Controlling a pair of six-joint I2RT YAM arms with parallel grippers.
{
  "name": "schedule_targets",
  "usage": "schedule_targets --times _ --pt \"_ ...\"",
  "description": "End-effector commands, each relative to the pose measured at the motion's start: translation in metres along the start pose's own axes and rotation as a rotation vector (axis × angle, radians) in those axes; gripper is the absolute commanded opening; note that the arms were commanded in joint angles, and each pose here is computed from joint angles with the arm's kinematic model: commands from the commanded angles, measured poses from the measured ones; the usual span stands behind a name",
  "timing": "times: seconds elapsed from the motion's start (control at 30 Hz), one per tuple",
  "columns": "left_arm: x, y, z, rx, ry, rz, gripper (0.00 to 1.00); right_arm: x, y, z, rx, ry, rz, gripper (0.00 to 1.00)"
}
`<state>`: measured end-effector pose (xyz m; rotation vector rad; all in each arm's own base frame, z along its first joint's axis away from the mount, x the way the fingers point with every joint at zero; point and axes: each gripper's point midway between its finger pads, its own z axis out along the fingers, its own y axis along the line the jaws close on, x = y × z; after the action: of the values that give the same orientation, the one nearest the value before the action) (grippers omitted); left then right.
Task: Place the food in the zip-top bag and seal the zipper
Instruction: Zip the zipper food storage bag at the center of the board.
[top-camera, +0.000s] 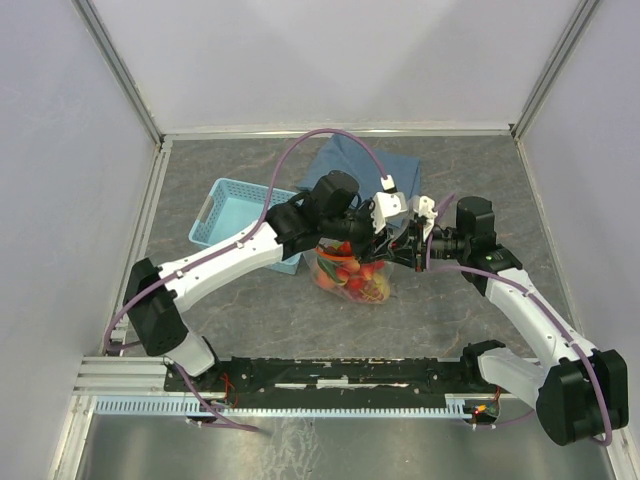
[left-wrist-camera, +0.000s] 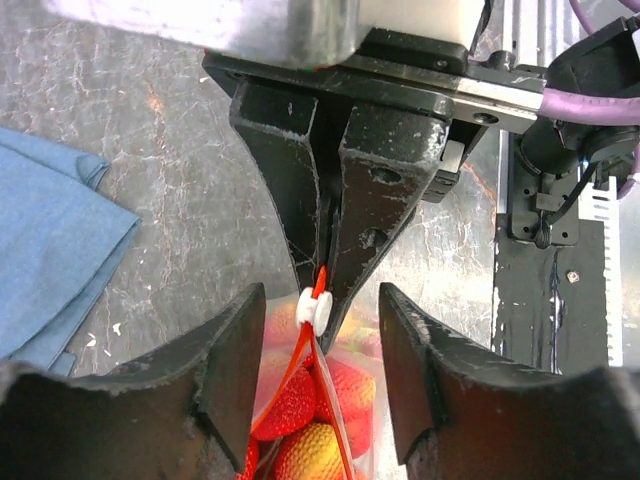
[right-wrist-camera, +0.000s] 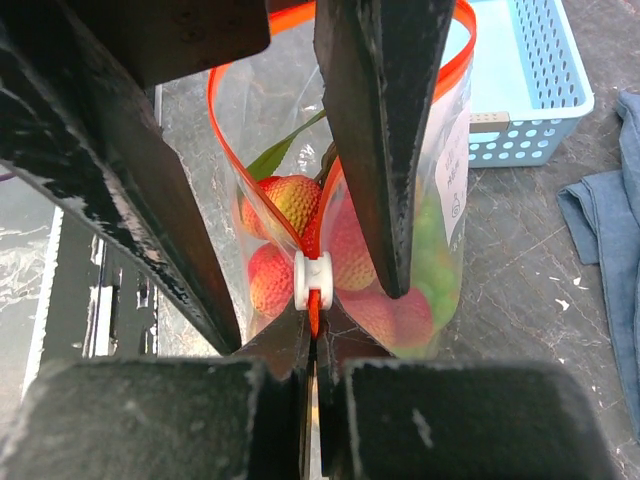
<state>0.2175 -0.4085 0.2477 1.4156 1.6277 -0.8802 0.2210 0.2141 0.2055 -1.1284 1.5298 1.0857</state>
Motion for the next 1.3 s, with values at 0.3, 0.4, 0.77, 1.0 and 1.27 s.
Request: schedule_targets --times 0.3,0.4,0.77,1.0,1.27 --pt "-0.017 0.002 -0.008 0.108 -0.063 0.039 0.06 -0.028 0.002 -0.002 -0.017 -0.043 -0.108 0.02" --pt "-0.017 0.004 -0.016 0.123 -0.082 0.013 0.03 -0.027 0.001 -0.002 -0.008 -0.04 -0.11 0.02" --pt "-0.007 0.013 -0.03 0.094 -0.073 -0.028 0.03 -0.025 -0.004 -0.005 0.041 -0.032 -0.122 0.02" --pt "-0.002 0.022 -0.038 0.031 -0.047 -0.033 0.03 -0.023 -0.011 -0.006 0.083 -0.021 -0.113 0.02" --pt "-0.001 0.022 -0.039 0.043 -0.048 -0.052 0.03 -0.026 -0.008 -0.005 0.056 -0.03 -0.113 0.02"
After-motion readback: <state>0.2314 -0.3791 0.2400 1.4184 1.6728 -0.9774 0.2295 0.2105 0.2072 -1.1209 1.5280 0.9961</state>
